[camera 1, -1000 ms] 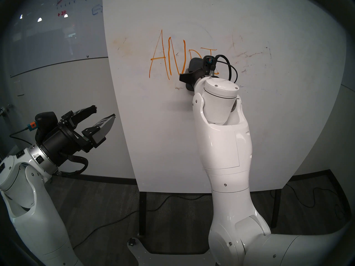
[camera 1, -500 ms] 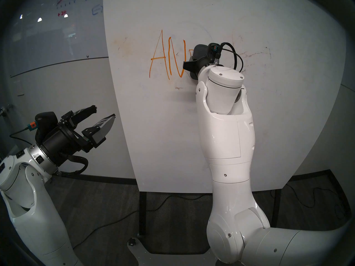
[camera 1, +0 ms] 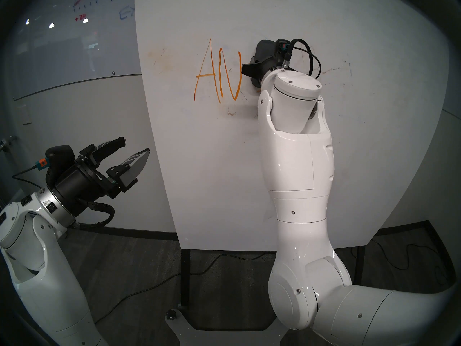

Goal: Erase all marks on the whiteboard with the eraser

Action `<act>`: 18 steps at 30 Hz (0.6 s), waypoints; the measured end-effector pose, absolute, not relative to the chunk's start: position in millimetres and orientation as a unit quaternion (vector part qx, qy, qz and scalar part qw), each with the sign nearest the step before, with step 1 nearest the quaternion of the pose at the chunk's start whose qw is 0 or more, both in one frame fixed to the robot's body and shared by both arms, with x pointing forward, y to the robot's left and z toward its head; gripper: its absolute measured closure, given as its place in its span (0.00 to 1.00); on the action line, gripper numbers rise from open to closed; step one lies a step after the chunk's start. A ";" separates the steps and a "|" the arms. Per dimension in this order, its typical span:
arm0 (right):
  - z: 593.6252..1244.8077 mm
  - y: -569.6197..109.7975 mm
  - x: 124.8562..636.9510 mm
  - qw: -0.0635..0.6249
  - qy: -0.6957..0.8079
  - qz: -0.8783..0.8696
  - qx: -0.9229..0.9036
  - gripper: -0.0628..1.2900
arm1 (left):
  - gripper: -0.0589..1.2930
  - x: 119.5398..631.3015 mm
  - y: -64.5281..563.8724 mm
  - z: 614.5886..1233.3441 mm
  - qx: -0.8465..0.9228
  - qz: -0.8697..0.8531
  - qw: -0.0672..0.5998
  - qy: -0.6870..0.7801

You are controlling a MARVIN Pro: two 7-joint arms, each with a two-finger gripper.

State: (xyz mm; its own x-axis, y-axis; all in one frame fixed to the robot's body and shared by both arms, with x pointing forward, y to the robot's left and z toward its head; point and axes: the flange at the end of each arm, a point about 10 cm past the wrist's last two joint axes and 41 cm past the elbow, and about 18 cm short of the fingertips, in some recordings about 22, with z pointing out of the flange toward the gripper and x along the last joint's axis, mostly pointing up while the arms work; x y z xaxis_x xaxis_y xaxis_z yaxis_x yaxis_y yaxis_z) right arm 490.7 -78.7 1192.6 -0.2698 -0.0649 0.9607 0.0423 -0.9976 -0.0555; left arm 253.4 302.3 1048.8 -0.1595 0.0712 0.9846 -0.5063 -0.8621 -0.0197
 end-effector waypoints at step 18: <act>1208.7 -79.4 507.4 0.028 0.011 -0.790 -0.612 0.55 | 0.03 253.5 302.4 1048.8 0.618 0.741 0.195 -0.175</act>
